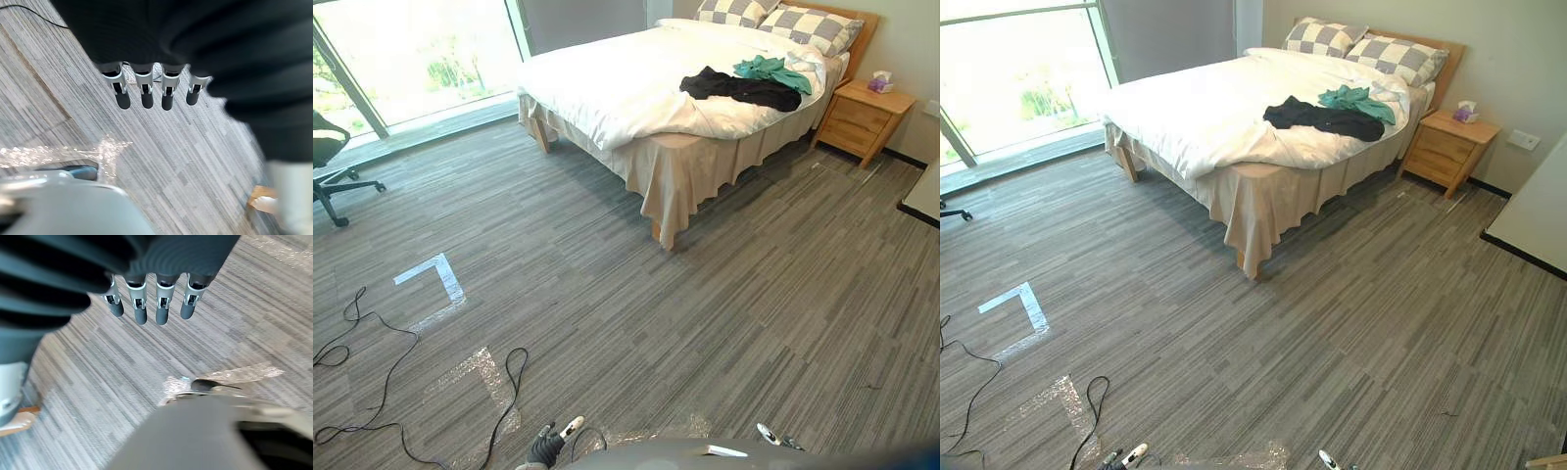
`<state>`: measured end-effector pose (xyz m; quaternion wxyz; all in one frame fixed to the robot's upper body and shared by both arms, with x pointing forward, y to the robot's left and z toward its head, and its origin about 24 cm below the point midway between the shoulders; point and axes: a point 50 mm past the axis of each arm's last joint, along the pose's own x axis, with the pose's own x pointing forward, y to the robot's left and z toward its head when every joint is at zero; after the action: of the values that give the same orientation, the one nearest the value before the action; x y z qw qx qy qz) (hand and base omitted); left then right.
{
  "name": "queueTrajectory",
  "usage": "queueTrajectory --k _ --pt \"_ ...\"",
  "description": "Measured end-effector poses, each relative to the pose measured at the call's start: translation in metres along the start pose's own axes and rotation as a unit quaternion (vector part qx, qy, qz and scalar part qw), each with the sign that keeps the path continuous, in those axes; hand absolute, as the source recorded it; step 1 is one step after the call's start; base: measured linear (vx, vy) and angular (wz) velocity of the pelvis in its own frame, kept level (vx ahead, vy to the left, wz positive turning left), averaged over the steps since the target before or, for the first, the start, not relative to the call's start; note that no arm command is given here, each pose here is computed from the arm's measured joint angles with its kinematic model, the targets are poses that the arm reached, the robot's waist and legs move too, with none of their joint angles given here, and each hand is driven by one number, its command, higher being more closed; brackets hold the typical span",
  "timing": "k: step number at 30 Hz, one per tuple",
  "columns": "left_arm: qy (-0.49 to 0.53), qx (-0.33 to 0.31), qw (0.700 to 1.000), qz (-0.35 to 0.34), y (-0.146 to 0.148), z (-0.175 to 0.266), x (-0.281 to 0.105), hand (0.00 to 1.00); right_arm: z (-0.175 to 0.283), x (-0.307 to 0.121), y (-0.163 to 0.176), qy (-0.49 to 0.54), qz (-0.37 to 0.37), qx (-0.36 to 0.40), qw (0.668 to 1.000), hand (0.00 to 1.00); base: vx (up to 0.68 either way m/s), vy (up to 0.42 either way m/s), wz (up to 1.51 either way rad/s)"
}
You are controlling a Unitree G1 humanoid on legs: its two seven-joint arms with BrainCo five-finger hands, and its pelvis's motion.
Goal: Tidy the bed and pick cloth on bed and put in laundry
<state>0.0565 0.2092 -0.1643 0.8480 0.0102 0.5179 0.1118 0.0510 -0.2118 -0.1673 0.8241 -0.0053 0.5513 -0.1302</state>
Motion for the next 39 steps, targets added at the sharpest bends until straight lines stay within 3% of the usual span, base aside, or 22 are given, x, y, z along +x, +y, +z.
queueTrajectory --k 39 --pt "-0.042 0.009 0.999 0.004 -0.002 0.036 0.011 0.0 0.039 0.007 0.008 -0.054 0.002 0.054 0.997 0.0 -0.01 -0.015 -0.07"
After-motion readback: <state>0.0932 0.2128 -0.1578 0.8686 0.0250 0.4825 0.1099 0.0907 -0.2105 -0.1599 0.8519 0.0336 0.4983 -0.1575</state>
